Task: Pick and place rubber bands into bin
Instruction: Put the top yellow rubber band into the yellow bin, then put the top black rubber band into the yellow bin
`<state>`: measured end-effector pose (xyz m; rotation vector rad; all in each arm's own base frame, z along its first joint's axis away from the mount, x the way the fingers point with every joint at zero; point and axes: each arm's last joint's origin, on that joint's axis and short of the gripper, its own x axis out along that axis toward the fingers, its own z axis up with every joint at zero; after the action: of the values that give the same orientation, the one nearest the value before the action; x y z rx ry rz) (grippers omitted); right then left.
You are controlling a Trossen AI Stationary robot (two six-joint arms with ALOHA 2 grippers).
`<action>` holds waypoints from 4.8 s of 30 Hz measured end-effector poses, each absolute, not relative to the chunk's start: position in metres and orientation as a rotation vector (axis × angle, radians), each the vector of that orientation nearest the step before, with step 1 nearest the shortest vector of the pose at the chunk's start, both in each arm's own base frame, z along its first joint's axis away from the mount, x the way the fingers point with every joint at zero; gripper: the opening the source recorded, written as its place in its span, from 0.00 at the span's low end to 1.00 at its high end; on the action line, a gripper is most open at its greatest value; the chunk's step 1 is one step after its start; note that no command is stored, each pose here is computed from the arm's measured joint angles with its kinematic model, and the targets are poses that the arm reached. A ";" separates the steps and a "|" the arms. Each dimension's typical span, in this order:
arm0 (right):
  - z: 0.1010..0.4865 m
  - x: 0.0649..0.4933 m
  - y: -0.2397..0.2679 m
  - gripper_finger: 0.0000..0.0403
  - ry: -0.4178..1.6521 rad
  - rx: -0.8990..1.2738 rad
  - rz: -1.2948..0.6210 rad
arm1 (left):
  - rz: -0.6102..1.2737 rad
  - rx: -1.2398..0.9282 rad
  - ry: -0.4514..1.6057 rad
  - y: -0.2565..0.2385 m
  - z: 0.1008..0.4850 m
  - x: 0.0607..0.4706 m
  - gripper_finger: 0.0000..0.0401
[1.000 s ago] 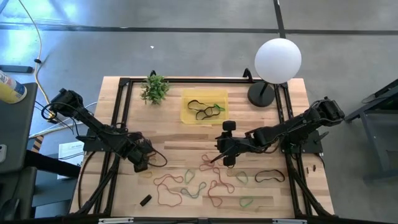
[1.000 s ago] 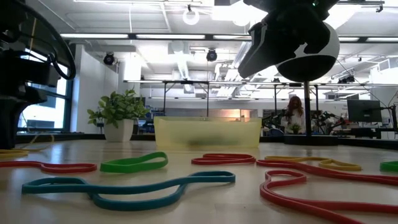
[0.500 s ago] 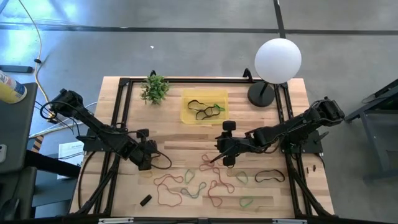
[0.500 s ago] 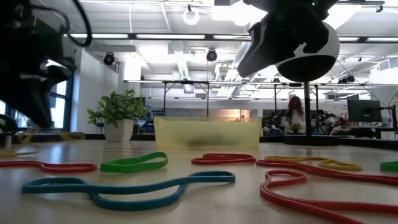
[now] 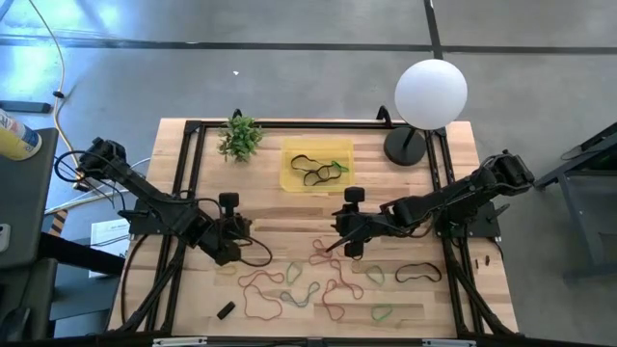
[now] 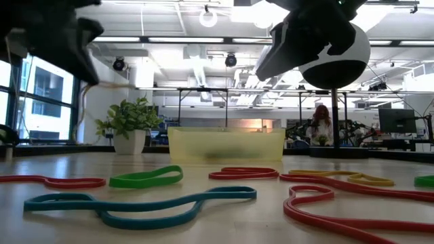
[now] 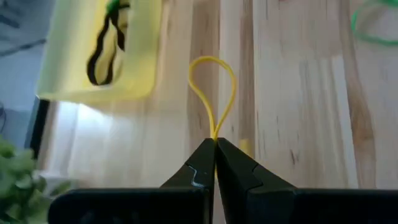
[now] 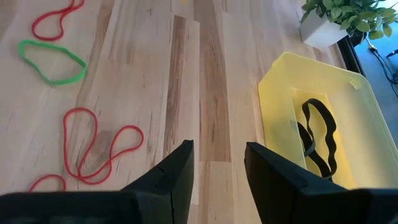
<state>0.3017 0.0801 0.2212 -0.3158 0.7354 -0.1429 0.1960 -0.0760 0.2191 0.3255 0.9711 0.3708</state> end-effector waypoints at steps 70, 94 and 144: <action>0.219 0.303 0.071 0.33 0.756 -0.216 -0.177 | 0.334 0.278 0.632 0.155 0.189 0.313 0.16; 0.145 0.233 0.120 0.33 0.975 -0.005 -0.093 | -0.068 0.387 0.599 0.080 0.211 0.320 0.27; 0.126 0.111 0.149 0.33 1.359 0.218 -0.171 | -0.075 0.523 0.752 -0.066 0.212 0.300 0.25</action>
<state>0.1106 0.1493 0.1257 0.2175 1.3594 -0.1707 0.3005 -0.0656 0.2118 0.5232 0.7519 -0.0746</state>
